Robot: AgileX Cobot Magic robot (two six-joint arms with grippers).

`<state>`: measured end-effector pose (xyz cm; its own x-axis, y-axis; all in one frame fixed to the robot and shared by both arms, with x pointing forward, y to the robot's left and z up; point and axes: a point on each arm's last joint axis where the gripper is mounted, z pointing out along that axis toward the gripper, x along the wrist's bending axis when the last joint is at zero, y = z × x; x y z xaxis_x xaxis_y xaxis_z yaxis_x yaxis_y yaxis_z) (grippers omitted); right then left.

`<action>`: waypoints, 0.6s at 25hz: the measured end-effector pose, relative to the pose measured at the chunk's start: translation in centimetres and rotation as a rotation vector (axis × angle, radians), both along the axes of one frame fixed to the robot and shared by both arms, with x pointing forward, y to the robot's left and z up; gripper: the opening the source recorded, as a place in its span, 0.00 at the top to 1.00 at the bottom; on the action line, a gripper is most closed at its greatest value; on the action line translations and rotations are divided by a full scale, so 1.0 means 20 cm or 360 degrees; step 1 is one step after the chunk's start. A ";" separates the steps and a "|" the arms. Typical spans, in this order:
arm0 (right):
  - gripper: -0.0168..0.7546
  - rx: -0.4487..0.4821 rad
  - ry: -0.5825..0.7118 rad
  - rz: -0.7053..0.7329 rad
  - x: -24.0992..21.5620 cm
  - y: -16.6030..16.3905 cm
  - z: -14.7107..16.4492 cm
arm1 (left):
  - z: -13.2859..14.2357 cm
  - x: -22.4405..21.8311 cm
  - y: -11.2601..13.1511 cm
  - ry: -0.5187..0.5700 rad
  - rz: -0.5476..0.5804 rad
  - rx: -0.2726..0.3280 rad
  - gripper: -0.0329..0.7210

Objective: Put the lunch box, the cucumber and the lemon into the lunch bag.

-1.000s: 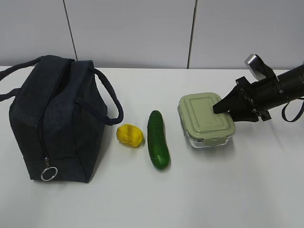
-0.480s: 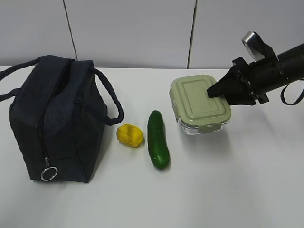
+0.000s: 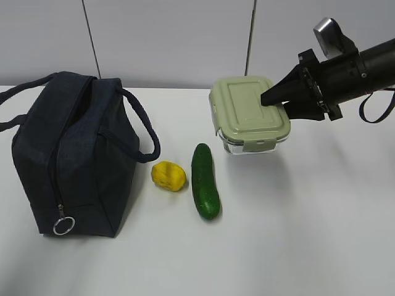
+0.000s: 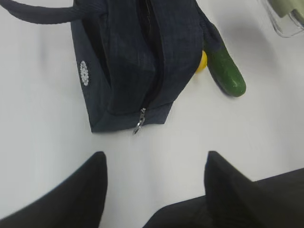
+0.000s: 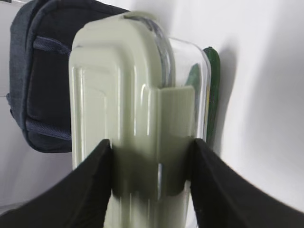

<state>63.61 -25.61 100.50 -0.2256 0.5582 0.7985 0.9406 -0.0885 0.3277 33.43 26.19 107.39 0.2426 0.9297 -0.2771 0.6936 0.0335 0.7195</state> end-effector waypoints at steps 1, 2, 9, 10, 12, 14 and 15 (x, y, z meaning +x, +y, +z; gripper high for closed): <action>0.51 0.0019 -0.0007 -0.0004 0.00 0.01 0.02 | -0.01 0.03 -0.01 0.0026 0.0008 -0.0012 0.36; 0.51 0.0036 -0.0014 -0.0007 -0.01 0.02 0.03 | -0.02 0.07 -0.01 0.0037 0.0022 -0.0025 0.36; 0.51 0.0174 -0.0070 0.0000 -0.03 0.13 0.14 | 0.01 0.31 -0.04 -0.0005 0.0081 -0.0012 0.36; 0.51 0.0185 -0.0073 0.0006 -0.03 0.14 0.15 | 0.03 0.34 -0.05 -0.0011 0.0073 -0.0001 0.36; 0.51 0.0225 -0.0073 0.0020 -0.03 0.18 0.16 | 0.05 0.43 -0.06 0.0015 0.0065 0.0020 0.36; 0.51 0.0265 -0.0070 0.0022 -0.03 0.21 0.17 | 0.08 0.52 -0.07 0.0019 0.0063 0.0034 0.36; 0.51 0.0285 -0.0070 0.0027 -0.04 0.23 0.17 | 0.08 0.56 -0.08 0.0038 0.0061 0.0040 0.36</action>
<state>62.89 -20.94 103.94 -0.2704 0.4037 0.8740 0.9277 -0.1336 0.3487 44.65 24.53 109.09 0.2004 0.9450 -0.2586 0.7091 0.0422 0.7039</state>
